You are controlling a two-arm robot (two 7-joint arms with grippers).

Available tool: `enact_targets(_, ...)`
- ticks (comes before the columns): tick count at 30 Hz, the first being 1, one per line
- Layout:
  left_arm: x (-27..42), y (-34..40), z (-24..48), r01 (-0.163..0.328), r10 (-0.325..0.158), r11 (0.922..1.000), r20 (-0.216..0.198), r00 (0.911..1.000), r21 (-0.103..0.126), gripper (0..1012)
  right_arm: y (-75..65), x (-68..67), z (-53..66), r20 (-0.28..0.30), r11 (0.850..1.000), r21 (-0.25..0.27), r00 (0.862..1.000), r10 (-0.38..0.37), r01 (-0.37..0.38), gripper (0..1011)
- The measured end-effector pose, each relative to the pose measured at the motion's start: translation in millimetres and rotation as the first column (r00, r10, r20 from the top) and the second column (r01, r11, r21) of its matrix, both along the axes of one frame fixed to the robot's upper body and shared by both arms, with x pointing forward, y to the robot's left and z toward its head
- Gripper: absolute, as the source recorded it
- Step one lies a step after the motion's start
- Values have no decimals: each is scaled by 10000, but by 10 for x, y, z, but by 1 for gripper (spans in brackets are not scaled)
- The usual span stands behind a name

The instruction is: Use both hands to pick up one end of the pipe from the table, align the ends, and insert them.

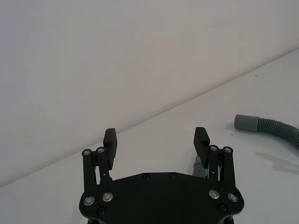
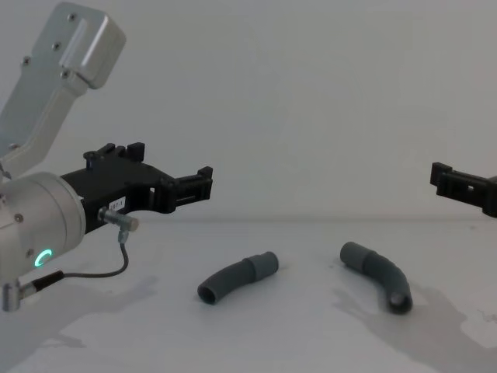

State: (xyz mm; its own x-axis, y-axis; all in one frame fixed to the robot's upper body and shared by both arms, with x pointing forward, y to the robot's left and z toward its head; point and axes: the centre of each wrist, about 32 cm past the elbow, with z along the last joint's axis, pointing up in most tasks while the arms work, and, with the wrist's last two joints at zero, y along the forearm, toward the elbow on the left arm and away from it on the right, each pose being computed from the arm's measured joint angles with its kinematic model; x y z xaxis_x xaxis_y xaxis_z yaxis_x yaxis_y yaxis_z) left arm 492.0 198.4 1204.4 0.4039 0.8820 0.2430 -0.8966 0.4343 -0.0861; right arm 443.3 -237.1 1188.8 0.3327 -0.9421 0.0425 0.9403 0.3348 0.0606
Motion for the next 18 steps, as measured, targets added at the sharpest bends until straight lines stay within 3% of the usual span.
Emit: enact_targets(18, 0, 0, 0, 1, -1, 10000, -5, 10000, -4, 1001, 0, 0, 0, 1, 10000, -7, 10000, -2, 2, 1001)
